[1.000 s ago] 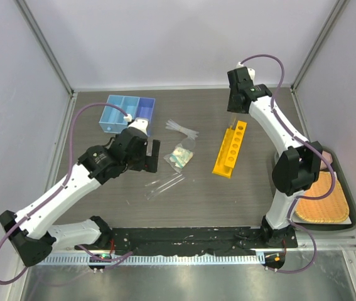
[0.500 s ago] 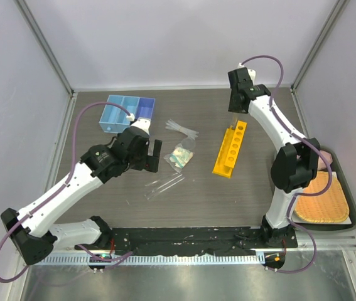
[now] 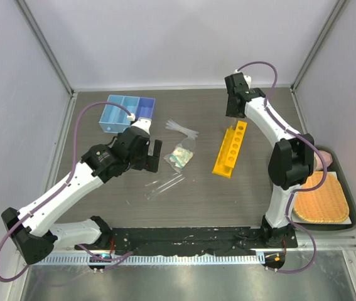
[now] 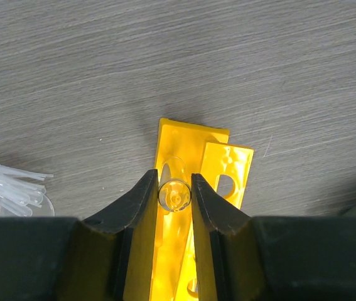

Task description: Organize the chemistry lab equipment

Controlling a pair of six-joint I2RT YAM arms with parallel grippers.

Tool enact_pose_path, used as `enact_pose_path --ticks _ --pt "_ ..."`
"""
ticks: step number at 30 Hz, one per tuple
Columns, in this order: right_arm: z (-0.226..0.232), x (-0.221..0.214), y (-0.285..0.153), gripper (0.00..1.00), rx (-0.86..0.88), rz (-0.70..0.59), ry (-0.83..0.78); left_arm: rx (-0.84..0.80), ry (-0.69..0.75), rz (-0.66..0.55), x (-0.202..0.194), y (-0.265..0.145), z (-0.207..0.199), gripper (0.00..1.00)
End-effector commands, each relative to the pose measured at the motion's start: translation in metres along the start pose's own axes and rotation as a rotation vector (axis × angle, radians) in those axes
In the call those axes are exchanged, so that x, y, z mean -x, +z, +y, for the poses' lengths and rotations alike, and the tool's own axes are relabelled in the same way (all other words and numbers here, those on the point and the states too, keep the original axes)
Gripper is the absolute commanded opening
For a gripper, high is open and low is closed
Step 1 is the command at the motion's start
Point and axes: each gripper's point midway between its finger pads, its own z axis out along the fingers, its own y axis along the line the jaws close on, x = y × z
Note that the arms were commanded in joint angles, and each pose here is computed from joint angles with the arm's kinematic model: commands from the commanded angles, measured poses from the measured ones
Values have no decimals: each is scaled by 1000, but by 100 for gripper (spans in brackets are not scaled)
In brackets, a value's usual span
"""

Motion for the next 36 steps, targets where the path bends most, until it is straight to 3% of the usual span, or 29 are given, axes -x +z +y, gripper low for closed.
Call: enact_pose_path --ticks 1,7,10,11,14,17,27,36 --pt "3 -1 9 1 6 -13 19 -4 2 -49 14 -2 -1 100" --pt "0 -29 24 2 -4 34 20 -6 7 -50 12 -3 0 100" --pt "1 -27 20 20 -1 32 16 -5 9 -47 11 -3 1 100" --pt "0 -22 17 32 -3 21 18 -7 10 -46 10 -3 0 100" --pt "-1 -8 -1 48 -8 -15 11 -8 10 -44 9 -2 0 100" --pt "0 2 -25 57 -8 -39 -9 -14 11 -43 9 -1 -2 100" --pt "9 -11 -143 72 44 -143 -97 -59 18 13 -1 13 -16 100" --pt "15 -88 -210 72 218 -109 -172 32 -40 155 -52 64 -14 97"
